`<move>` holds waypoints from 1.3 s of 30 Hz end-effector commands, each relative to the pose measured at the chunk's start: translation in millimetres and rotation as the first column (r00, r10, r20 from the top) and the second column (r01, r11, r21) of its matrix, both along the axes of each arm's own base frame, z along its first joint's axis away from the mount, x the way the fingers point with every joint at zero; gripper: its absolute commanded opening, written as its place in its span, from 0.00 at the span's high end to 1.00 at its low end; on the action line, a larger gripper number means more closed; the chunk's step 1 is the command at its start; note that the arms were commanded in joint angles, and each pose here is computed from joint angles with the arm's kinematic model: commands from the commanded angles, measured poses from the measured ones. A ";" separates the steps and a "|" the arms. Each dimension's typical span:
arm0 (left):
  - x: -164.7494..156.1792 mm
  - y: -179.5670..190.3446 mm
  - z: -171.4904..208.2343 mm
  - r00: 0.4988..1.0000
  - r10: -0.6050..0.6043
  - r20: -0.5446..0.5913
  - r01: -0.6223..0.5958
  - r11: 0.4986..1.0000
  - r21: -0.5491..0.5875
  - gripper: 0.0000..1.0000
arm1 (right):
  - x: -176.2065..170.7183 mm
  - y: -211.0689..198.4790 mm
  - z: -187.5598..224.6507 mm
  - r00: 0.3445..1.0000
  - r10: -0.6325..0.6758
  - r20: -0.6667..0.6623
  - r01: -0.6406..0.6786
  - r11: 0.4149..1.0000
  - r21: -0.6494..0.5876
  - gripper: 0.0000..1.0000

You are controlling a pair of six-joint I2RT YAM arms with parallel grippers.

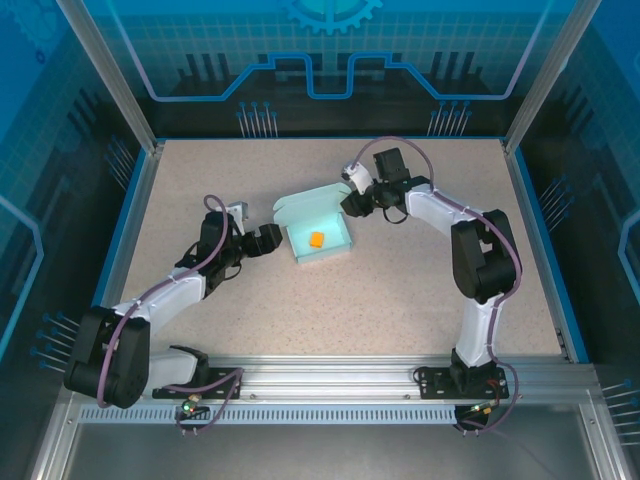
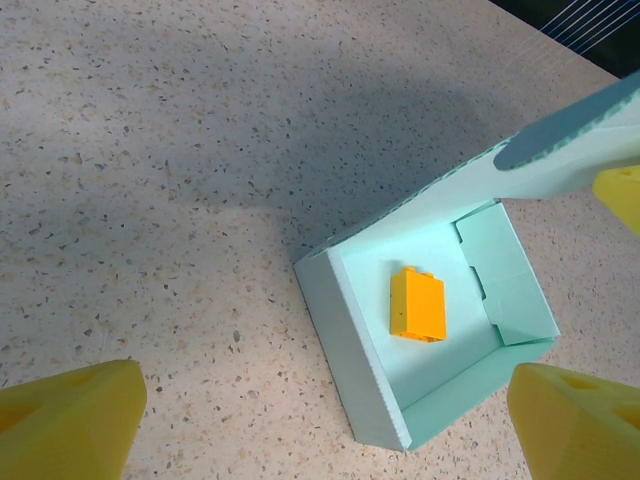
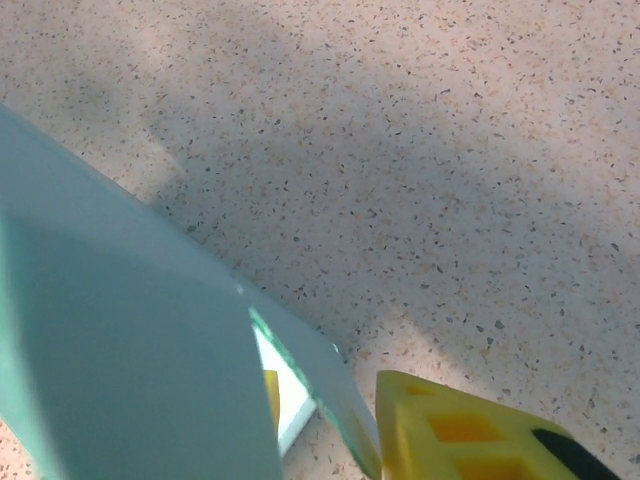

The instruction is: Fold the paper box

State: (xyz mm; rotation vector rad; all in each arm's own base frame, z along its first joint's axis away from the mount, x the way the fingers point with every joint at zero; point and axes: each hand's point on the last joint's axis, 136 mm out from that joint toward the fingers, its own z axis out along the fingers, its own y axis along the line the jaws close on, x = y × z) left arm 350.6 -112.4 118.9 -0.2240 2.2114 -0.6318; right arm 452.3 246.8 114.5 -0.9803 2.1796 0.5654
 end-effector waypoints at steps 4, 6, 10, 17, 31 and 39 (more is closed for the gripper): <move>-2.5 2.6 -0.9 1.000 -0.009 0.004 0.009 1.000 0.022 0.05 | -5.5 4.6 1.1 0.999 0.043 -0.009 -0.043 0.999 0.003 0.76; -2.8 2.5 -2.0 1.000 -0.010 0.002 0.010 1.000 0.022 0.05 | -8.0 3.6 1.9 0.999 0.046 -0.007 -0.046 0.999 -0.001 0.79; -3.0 2.8 -2.6 1.000 -0.007 0.000 0.007 1.000 0.022 0.05 | -12.9 0.4 2.0 0.999 0.049 -0.008 -0.049 0.999 -0.011 0.81; -2.5 3.1 -2.3 1.000 -0.006 0.002 0.006 1.000 0.022 0.05 | -27.1 -9.7 1.7 0.999 0.047 -0.004 -0.047 0.998 -0.051 0.86; 2.8 -4.0 5.5 0.998 -0.054 0.041 0.053 0.998 0.026 0.05 | -60.7 -36.6 3.7 0.999 0.035 -0.012 -0.036 0.993 -0.112 0.92; 19.0 -33.6 16.6 0.963 -0.217 0.162 0.208 0.975 0.073 0.12 | -73.1 -56.8 1.2 0.998 0.042 -0.056 -0.050 0.988 -0.147 0.92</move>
